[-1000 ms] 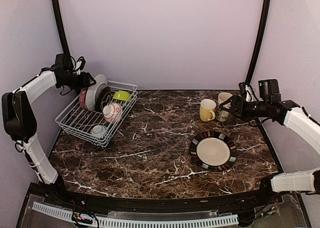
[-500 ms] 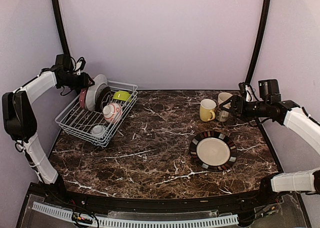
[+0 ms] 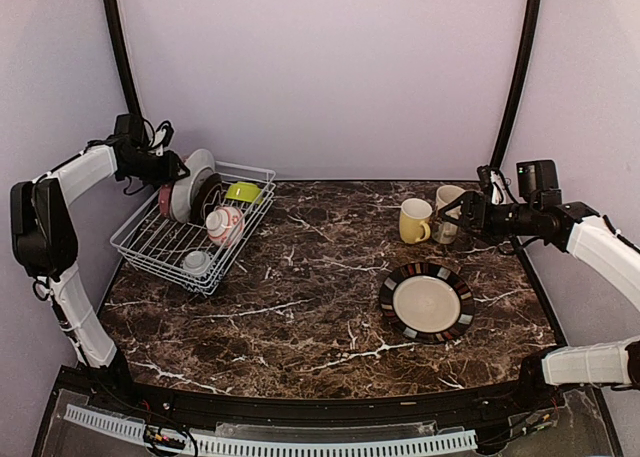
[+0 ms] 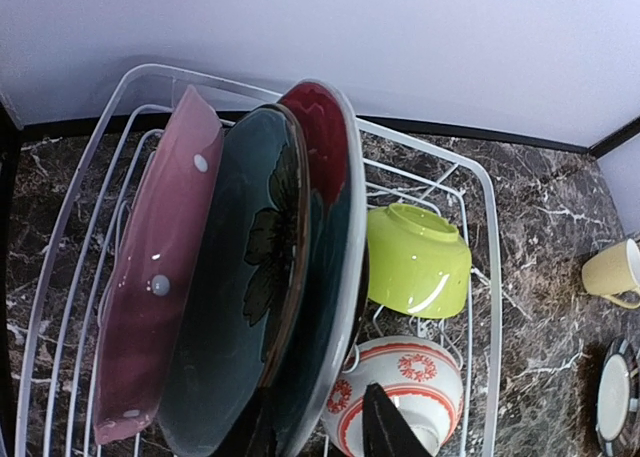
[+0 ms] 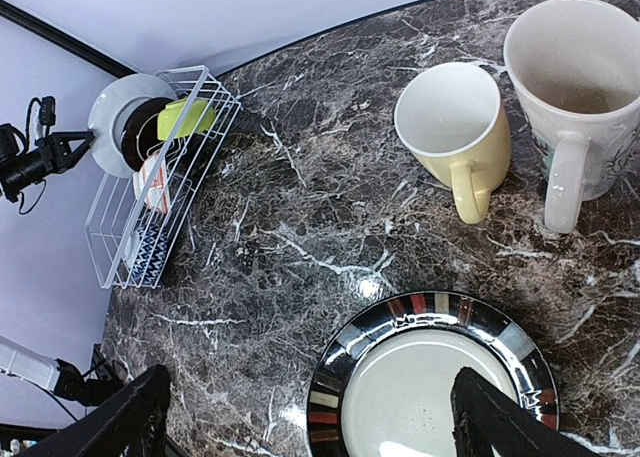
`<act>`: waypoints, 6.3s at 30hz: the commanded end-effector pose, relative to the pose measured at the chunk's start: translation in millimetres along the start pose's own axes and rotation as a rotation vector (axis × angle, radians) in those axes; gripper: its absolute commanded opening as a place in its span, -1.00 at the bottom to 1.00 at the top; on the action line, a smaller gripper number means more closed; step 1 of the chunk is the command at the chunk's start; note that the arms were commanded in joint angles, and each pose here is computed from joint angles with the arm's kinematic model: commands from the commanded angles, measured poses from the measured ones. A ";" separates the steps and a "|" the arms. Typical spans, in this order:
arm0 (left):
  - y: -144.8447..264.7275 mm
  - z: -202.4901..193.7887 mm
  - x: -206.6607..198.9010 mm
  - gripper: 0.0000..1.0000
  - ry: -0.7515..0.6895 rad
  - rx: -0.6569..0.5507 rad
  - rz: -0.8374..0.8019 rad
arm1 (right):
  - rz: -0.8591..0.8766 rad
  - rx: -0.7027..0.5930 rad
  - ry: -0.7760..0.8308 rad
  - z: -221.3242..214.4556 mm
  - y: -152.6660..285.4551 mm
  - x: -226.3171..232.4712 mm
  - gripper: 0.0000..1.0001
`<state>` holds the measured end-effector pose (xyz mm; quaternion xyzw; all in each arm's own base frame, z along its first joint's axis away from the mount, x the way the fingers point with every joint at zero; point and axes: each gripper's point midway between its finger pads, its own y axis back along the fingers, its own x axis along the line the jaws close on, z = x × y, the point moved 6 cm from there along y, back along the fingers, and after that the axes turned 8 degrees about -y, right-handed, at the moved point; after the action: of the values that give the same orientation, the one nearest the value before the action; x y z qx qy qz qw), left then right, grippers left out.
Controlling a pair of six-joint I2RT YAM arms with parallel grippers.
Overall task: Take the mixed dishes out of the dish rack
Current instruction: Grab the plate from the dish rack, then pass from the left arm to the right
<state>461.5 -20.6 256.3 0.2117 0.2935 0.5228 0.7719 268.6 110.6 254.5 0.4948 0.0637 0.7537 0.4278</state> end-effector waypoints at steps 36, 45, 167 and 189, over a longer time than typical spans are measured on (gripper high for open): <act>-4.0 2.2 -7.0 -0.96 -0.063 -0.008 -0.051 | 0.024 -0.011 0.005 1.3 -3.5 2.2 0.90; 29.6 22.5 -27.7 -0.98 -0.081 -0.113 -0.119 | 0.012 -0.032 0.022 8.6 5.6 10.3 0.93; 88.1 -148.7 -397.6 0.29 -1.321 -0.303 -0.031 | 0.265 0.143 -0.216 -21.5 -130.9 121.5 -1.00; 123.8 -42.2 -292.9 0.64 -0.588 -0.468 -0.228 | 0.075 0.075 -0.267 -66.1 -8.3 -33.7 -1.00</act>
<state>265.6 -262.3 359.9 0.1839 -0.0790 0.3909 0.8984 232.7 122.0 184.1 0.6228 0.0450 0.6636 0.4120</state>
